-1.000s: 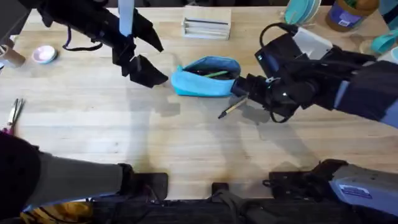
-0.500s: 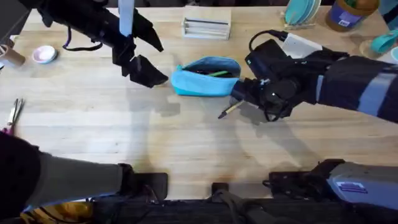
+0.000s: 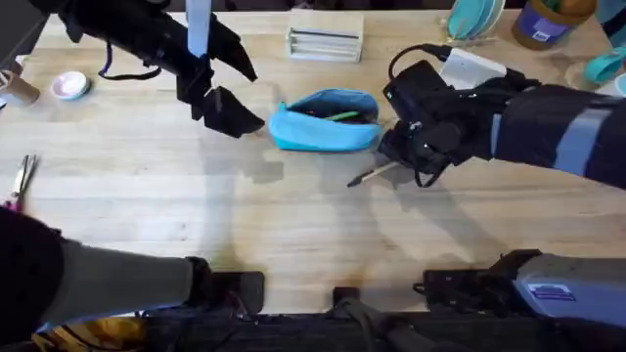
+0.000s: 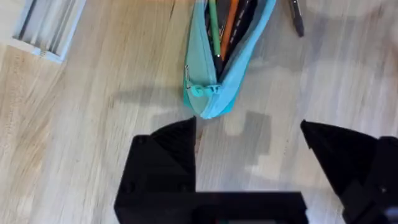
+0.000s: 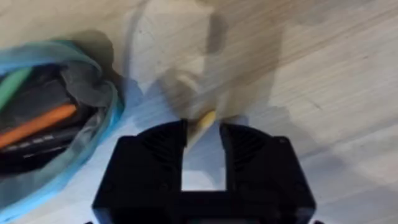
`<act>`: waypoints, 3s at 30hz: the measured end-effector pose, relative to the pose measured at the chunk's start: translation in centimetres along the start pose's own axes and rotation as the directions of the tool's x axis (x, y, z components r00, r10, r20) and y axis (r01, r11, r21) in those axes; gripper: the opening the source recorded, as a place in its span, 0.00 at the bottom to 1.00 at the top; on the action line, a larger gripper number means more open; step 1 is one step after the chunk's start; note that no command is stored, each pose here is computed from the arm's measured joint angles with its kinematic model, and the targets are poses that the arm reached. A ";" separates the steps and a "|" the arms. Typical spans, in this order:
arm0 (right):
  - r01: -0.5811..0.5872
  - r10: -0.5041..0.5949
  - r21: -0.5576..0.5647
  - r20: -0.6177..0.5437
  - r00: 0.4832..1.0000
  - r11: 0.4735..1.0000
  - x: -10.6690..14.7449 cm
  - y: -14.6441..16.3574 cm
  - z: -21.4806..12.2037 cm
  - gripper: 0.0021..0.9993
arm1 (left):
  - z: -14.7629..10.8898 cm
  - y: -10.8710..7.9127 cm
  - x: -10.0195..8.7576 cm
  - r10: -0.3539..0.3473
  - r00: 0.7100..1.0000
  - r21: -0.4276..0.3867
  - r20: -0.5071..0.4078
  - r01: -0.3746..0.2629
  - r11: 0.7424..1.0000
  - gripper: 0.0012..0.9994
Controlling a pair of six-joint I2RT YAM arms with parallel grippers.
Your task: Unzip the bag, pick up the pens from the table one at a time and place them inside, then zip the bag closed.
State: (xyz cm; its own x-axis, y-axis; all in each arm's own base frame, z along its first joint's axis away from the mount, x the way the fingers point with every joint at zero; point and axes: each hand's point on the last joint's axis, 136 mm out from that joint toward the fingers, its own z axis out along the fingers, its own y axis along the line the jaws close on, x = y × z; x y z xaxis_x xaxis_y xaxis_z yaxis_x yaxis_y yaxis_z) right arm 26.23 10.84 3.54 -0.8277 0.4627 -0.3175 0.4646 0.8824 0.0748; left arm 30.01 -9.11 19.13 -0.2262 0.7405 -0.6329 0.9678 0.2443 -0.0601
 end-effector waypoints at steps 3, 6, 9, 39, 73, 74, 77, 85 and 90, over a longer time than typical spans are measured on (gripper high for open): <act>-0.006 0.006 -0.014 0.003 1.000 1.000 -0.2 0.4 0.1 0.19 | 0.0 0.0 0.0 -0.001 1.000 0.000 0.000 0.001 1.000 0.99; -0.014 0.013 -0.030 -0.006 1.000 0.999 -0.2 0.7 0.1 0.12 | 0.0 0.0 0.0 -0.001 1.000 0.000 0.000 0.001 1.000 0.99; -0.018 0.017 -0.040 -0.015 1.000 0.999 -0.2 1.0 0.1 0.11 | 0.0 0.0 0.0 -0.001 1.000 0.000 0.000 0.001 1.000 0.99; -0.091 0.089 -0.216 -0.020 0.996 0.972 -4.4 1.4 -10.2 0.04 | 0.0 -0.3 0.5 -0.015 1.000 0.009 -0.027 0.015 1.000 0.99; -0.579 0.590 -0.375 -0.099 0.802 0.724 -7.6 10.6 -6.4 0.03 | 0.0 0.2 0.5 -0.001 1.000 -0.010 -0.029 0.001 1.000 0.99; -0.580 0.591 -0.383 -0.100 0.800 0.720 -7.7 10.8 -6.5 0.03 | 0.0 0.2 0.5 -0.001 1.000 -0.010 -0.029 0.001 1.000 0.99; -0.584 0.594 -0.390 -0.109 0.797 0.712 -7.5 11.4 -6.2 0.03 | 0.0 0.2 0.5 -0.001 0.999 -0.011 -0.032 0.001 1.000 0.99; -0.624 0.614 -0.329 -0.148 0.776 0.709 -6.2 11.8 -4.0 0.03 | 0.0 0.2 0.6 -0.001 0.999 -0.011 -0.032 0.001 1.000 0.99; -0.639 0.618 -0.332 -0.181 0.765 0.694 -5.7 12.4 -4.1 0.03 | 0.0 0.2 0.5 -0.001 0.999 -0.011 -0.032 0.001 1.000 0.99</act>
State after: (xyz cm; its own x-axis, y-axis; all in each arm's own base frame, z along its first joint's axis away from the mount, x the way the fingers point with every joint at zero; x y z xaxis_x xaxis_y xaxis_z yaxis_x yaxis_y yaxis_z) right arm 35.44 19.49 10.15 -0.4029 0.9149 -0.0259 0.7466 0.3449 0.5689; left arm 30.09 -8.65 18.77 -0.2306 0.7601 -0.6075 0.9664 0.2516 -0.0521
